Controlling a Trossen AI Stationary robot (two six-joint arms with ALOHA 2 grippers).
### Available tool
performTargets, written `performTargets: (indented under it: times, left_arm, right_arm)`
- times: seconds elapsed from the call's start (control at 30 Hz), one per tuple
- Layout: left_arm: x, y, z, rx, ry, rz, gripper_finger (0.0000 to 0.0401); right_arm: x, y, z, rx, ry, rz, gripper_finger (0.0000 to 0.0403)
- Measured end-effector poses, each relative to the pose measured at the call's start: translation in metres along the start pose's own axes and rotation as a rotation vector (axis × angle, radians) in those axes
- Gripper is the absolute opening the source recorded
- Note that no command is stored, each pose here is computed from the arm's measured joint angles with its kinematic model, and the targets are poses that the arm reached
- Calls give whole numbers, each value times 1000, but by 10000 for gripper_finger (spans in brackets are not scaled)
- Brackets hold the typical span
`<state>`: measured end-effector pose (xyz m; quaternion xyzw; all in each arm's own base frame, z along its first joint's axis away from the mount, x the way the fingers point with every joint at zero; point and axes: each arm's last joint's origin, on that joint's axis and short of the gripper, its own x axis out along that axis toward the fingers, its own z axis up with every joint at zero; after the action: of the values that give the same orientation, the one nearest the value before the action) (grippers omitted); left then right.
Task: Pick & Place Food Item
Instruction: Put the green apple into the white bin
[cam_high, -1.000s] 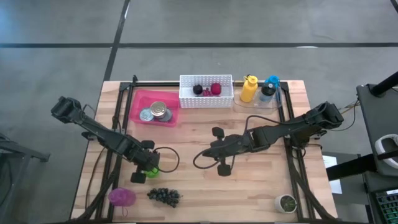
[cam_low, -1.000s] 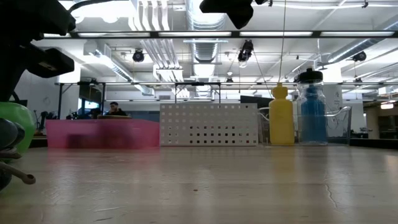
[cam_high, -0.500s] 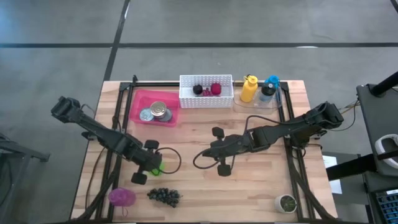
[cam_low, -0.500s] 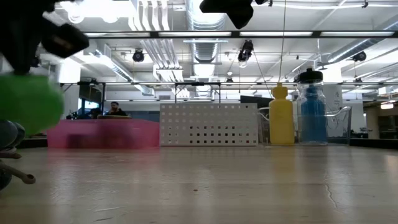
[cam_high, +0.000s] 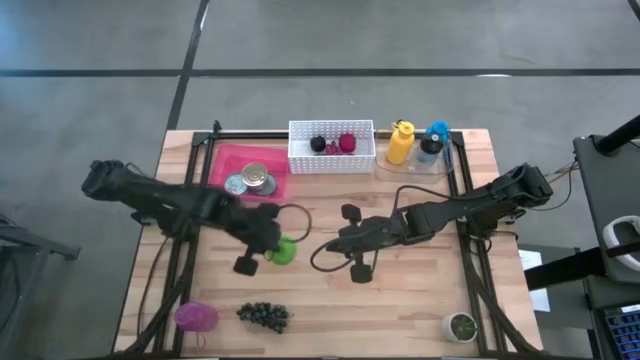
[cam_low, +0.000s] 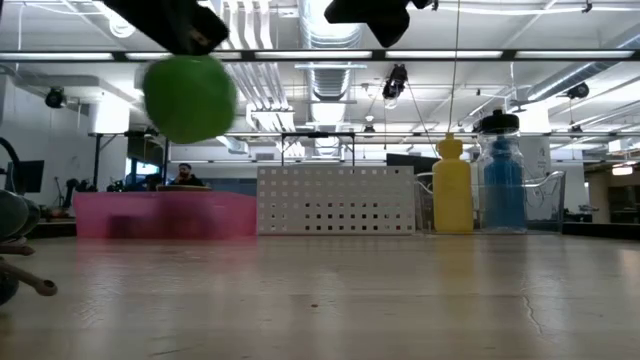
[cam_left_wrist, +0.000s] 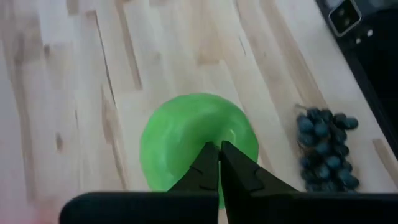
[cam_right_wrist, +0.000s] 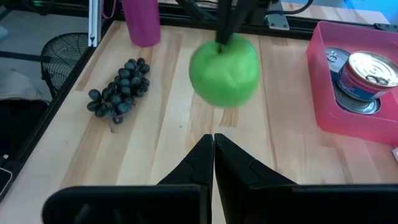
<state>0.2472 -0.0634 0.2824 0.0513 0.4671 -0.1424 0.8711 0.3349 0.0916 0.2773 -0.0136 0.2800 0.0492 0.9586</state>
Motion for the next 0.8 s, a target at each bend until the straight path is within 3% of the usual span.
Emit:
performTargets:
  times: [0.23,0.4,0.6,0.8]
  left_arm:
    - [34,48,12,17,-14,-120,0]
    - [63,72,26,46,30,-119,0]
    - [97,89,42,64,56,-170,0]
    - [117,93,40,87,75,-213,0]
  right_arm:
    - [-4,3,-1,-7,11,7,8]
    - [-7,5,0,-11,7,15,8]
    - [-12,7,1,-14,7,21,8]
    - [-18,15,-1,-22,29,41,8]
